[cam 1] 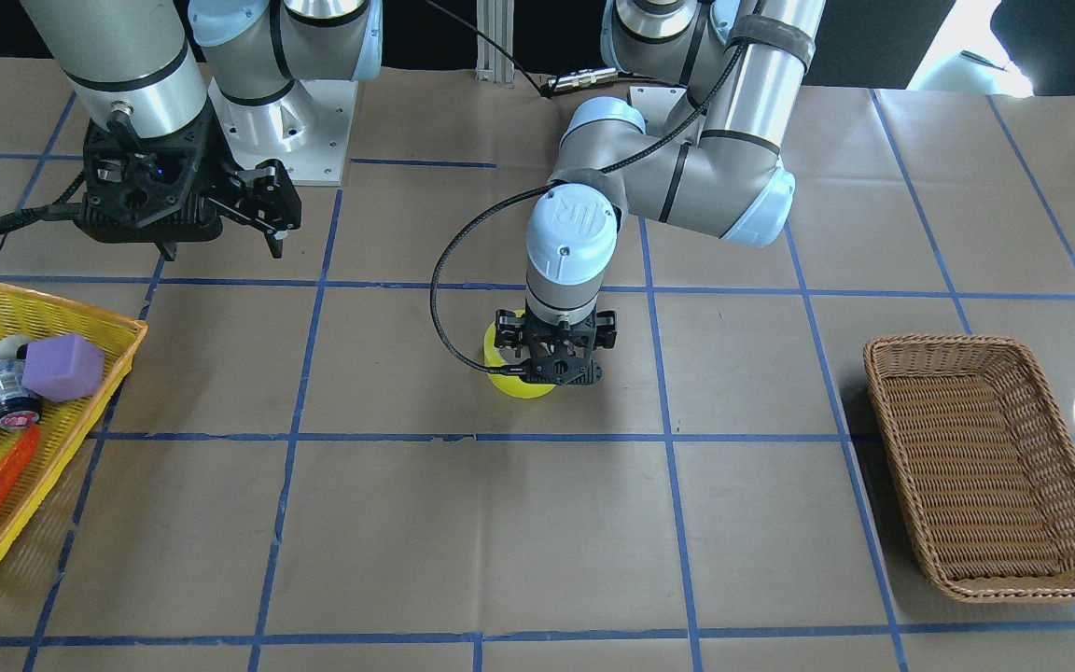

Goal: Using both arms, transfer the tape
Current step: 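Lower the left gripper onto the tape roll rim and close it, then carry the tape roll with the left gripper into the wicker basket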

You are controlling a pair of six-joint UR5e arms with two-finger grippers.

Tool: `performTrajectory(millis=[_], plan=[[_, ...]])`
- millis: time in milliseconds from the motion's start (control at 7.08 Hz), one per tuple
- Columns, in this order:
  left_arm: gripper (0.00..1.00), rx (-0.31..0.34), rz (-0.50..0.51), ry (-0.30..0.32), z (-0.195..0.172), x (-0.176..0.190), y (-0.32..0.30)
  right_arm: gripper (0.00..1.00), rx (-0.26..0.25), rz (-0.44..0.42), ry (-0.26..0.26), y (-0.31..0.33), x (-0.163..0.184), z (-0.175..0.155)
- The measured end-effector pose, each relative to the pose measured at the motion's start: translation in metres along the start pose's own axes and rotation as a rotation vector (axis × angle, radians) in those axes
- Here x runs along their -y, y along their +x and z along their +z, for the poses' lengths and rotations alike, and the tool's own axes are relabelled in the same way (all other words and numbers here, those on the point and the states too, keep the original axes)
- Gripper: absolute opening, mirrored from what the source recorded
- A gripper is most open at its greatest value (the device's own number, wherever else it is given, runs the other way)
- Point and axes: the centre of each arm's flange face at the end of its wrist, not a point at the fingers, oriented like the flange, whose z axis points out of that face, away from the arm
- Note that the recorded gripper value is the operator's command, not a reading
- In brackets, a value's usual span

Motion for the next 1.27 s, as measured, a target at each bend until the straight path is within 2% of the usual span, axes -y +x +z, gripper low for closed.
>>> performTrajectory(millis=[141, 282, 424, 565, 847, 988, 1271], plan=[[0.41, 0.005, 0.011, -0.015, 0.009, 0.001, 0.002, 1.00, -0.003, -0.007, 0.003, 0.000, -0.001, -0.001], [0.29, 0.008, 0.019, -0.023, 0.014, 0.001, 0.004, 1.00, 0.006, -0.010, 0.007, -0.001, -0.002, -0.003], [0.13, 0.009, 0.027, -0.026, 0.016, 0.001, 0.005, 1.00, 0.024, -0.011, 0.011, -0.004, -0.003, -0.004], [0.02, 0.009, 0.035, -0.025, 0.016, 0.001, 0.005, 1.00, 0.040, -0.012, 0.012, -0.006, -0.003, -0.004], [0.01, 0.003, 0.037, 0.001, 0.004, 0.003, 0.005, 1.00, 0.050, -0.012, 0.014, -0.007, -0.003, -0.005], [0.01, -0.003, 0.021, 0.034, -0.016, 0.007, -0.004, 1.00, 0.052, -0.013, 0.014, -0.008, -0.003, -0.005], [0.01, -0.014, -0.066, 0.103, -0.074, 0.022, -0.070, 1.00, 0.053, -0.014, 0.014, -0.008, -0.004, -0.005]])
